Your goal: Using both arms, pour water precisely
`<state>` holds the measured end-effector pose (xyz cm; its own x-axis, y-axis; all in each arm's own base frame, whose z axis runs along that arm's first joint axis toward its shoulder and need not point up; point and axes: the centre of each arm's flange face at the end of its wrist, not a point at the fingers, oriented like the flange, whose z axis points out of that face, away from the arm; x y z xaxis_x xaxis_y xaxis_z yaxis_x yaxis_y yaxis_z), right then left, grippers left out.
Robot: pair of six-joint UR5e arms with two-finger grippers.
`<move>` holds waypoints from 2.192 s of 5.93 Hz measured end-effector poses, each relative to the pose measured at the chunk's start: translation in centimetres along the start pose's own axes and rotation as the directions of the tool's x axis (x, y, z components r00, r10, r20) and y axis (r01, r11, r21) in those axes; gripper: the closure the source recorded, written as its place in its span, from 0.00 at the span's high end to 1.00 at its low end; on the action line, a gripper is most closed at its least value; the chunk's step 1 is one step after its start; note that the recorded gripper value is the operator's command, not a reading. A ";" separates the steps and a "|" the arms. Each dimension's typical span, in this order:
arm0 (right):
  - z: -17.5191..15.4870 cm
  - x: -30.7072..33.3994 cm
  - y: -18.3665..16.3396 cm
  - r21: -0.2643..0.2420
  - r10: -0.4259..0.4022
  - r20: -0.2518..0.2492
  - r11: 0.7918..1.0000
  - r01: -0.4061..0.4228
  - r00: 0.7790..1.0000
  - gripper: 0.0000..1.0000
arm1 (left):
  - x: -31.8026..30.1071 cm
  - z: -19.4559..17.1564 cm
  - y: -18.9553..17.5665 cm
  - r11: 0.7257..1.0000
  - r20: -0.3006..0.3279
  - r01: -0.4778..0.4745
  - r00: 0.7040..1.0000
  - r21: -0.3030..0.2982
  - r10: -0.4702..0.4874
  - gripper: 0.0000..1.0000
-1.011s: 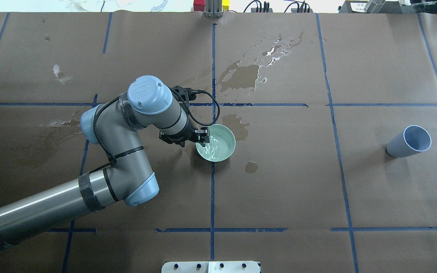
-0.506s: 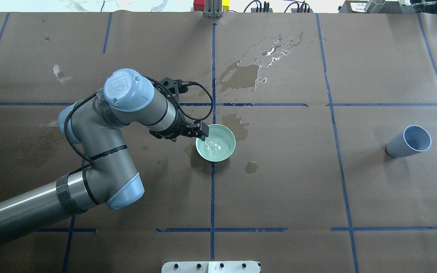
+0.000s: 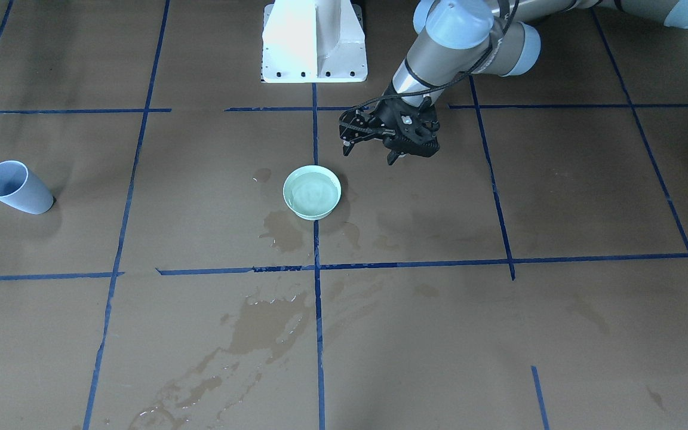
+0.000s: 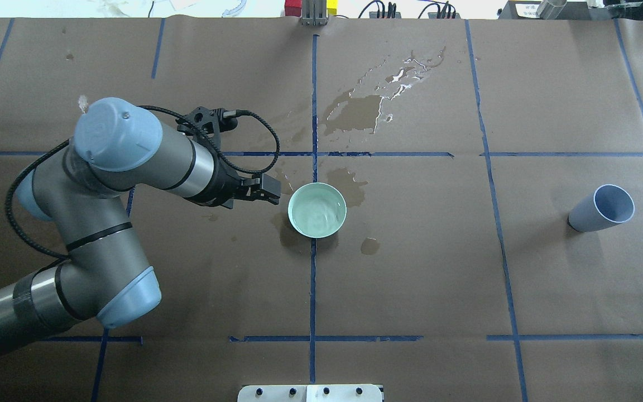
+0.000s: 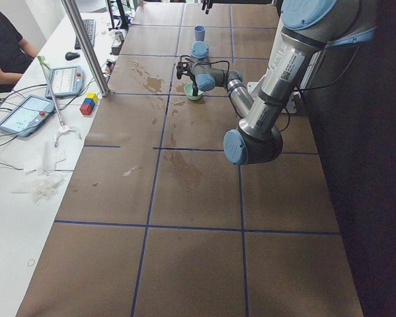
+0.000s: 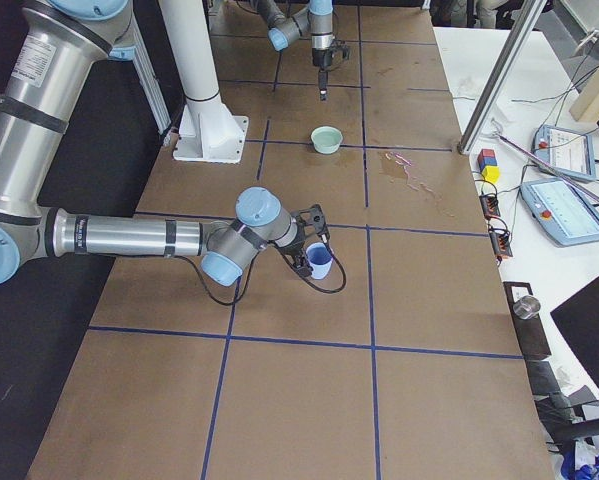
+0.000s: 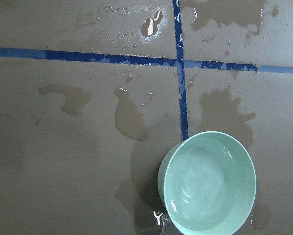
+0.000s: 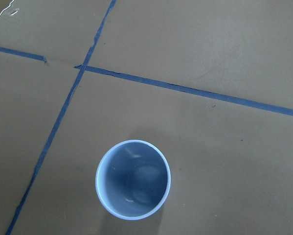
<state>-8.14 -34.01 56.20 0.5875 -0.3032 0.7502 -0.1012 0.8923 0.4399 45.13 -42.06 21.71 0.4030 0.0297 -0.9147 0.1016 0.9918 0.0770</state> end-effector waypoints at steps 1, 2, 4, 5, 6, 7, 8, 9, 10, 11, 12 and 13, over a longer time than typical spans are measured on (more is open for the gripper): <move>0.8 -1.2 1.7 0.028 -0.004 0.002 1.000 0.004 1.000 1.00 | -1.5 -1.3 0.6 1.000 0.003 0.005 1.000 0.014 -0.005 1.00; 1.5 -2.2 3.3 0.062 0.013 -0.005 0.998 -0.013 1.000 1.00 | -2.4 -1.7 0.8 1.000 0.011 0.009 1.000 0.027 -0.009 1.00; 4.8 -4.5 5.6 0.138 0.021 -0.094 0.990 -0.008 0.995 0.99 | -2.9 -1.4 0.8 0.999 0.027 0.011 1.000 0.049 -0.013 1.00; 6.5 -5.8 6.7 0.177 0.034 -0.133 0.984 -0.010 0.991 0.99 | -3.0 -1.2 0.8 0.998 0.035 0.011 0.999 0.065 -0.013 1.00; 7.7 -6.6 7.7 0.203 0.059 -0.150 0.979 -0.028 0.987 0.98 | -3.1 -1.2 0.7 0.997 0.038 0.010 0.999 0.071 -0.013 1.00; 8.5 -7.2 8.5 0.214 0.088 -0.150 0.975 -0.055 0.985 0.97 | -3.1 -1.2 0.7 0.997 0.039 0.010 0.999 0.073 -0.013 1.00; 8.9 -7.6 8.9 0.224 0.104 -0.146 0.972 -0.069 0.984 0.99 | -3.1 -1.2 0.7 0.997 0.039 0.010 0.999 0.074 -0.013 1.00; 9.2 -7.7 8.9 0.254 0.107 -0.158 0.965 -0.064 0.982 1.00 | -3.1 -1.2 0.7 0.997 0.039 0.010 0.999 0.074 -0.013 1.00; 9.5 -7.6 9.0 0.313 0.104 -0.193 0.949 -0.040 0.976 1.00 | -3.1 -1.2 0.7 0.997 0.040 0.010 0.999 0.078 -0.013 1.00; 10.1 -7.3 9.3 0.388 0.102 -0.242 0.922 0.000 0.965 1.00 | -3.1 -1.2 0.6 0.996 0.042 0.010 0.999 0.084 -0.013 1.00; 10.7 -7.2 10.0 0.457 0.107 -0.271 0.889 0.029 0.957 1.00 | -3.1 -1.2 0.6 0.996 0.043 0.010 0.999 0.087 -0.013 1.00; 11.1 -7.1 10.6 0.512 0.121 -0.267 0.859 0.034 0.956 1.00 | -3.1 -1.2 0.6 0.996 0.042 0.009 0.999 0.088 -0.013 1.00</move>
<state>-22.29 -26.07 61.05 0.7638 -0.0923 0.6388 -0.4777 0.5848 0.6557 42.84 -41.44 24.12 0.4399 0.0119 -0.8980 0.1850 0.9773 0.1035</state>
